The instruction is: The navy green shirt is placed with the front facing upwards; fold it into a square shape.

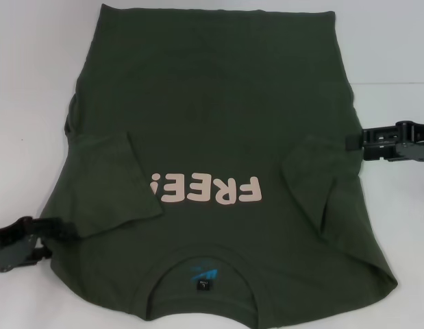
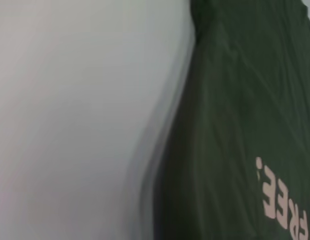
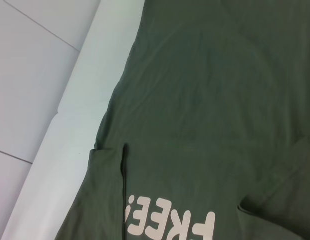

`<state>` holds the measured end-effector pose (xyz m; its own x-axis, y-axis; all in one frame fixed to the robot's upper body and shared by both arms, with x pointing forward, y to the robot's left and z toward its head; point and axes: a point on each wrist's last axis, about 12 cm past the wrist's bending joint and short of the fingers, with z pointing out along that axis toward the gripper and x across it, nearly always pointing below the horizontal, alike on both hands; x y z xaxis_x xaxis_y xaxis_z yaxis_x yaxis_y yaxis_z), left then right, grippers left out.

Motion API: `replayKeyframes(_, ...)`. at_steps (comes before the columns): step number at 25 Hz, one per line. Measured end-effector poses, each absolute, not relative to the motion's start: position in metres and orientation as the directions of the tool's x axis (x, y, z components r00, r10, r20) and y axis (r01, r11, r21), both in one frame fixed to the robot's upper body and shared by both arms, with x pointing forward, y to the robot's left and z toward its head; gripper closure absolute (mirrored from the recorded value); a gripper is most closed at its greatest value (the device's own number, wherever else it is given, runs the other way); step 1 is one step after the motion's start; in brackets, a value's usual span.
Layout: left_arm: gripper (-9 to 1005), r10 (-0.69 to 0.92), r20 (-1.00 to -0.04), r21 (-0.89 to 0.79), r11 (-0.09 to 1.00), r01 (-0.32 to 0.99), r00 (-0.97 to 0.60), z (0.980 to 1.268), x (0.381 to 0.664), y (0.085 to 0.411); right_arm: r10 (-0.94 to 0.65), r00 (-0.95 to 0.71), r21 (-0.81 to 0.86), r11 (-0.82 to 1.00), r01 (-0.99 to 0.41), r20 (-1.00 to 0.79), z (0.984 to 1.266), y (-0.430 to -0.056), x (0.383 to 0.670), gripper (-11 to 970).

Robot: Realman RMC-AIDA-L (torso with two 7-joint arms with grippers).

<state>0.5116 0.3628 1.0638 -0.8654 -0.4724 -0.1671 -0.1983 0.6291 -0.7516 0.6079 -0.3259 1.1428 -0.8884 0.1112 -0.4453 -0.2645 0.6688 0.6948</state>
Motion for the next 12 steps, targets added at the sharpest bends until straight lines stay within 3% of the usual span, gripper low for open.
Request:
replayKeyframes(9, 342, -0.452, -0.193, -0.742, 0.648, -0.172, -0.871, 1.0678, 0.5213, 0.36, 0.123, -0.889, 0.698, 0.67, -0.253, -0.44, 1.1402, -0.3298, 0.6048, 224)
replayKeyframes(12, 421, -0.45, -0.194, -0.741, 0.649, -0.17, -0.872, 1.0682, 0.5213, 0.3603, 0.126, -0.89, 0.698, 0.671, -0.249, -0.438, 1.1397, -0.3312, 0.604, 224)
